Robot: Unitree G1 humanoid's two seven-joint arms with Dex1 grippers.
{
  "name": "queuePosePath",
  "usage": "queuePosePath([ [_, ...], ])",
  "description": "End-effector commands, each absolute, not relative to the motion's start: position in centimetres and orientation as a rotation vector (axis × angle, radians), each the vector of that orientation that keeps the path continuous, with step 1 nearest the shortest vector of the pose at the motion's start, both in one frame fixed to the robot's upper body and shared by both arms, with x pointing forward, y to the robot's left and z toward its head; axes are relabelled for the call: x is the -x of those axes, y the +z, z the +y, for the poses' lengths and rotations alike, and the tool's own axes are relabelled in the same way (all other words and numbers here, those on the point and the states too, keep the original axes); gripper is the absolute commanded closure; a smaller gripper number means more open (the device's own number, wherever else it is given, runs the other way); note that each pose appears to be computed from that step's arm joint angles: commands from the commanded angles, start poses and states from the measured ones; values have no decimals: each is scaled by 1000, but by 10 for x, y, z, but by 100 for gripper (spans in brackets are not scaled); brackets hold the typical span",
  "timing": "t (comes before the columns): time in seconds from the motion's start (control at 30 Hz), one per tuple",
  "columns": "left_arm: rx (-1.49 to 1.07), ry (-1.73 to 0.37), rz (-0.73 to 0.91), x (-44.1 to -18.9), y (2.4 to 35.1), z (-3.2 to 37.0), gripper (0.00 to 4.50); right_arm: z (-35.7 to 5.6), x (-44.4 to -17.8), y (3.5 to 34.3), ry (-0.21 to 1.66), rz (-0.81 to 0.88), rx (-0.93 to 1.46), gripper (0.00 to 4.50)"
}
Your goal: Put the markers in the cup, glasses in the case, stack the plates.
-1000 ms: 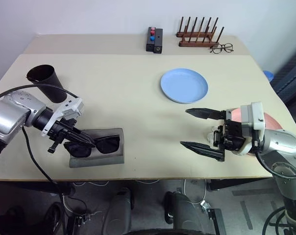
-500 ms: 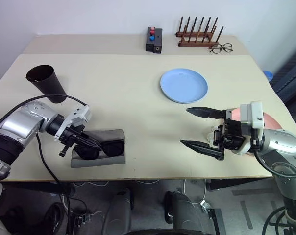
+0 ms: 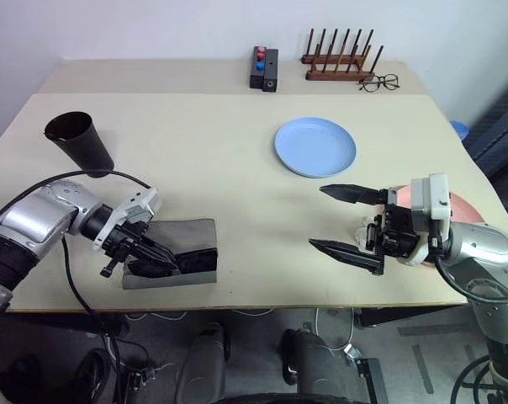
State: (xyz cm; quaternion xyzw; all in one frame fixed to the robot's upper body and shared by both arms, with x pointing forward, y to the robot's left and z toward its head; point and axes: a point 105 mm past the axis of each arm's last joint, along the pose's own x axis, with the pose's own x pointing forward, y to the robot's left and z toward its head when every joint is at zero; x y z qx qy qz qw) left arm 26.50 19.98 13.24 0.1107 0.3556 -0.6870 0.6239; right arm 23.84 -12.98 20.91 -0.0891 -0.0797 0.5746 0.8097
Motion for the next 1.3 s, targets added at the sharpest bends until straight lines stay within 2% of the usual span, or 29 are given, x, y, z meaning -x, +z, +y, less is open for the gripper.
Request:
queuePosePath([
  [0.03, -247, -1562, 819, -263, 138, 202, 444, -129, -236, 217, 1232, -203, 215, 0],
  [0.17, -228, -1547, 855, -262, 138, 204, 444, -130, -237, 217, 1229, -199, 216, 0],
  [0.27, -209, -1541, 870, -261, 138, 203, 354, -130, -237, 215, 1227, -195, 218, 0],
  [0.5, -222, -1560, 857, -260, 139, 200, 8, -133, -237, 209, 1220, -179, 219, 0],
  [0.8, -280, -1567, 848, -260, 143, 200, 3, -134, -237, 208, 1217, -184, 214, 0],
  [1.03, -313, -1546, 759, -272, 168, 196, 3, -135, -238, 208, 1211, -188, 215, 0],
  [1.3, -193, -1396, 619, -299, 216, 211, 3, -136, -242, 206, 1205, -182, 215, 0],
])
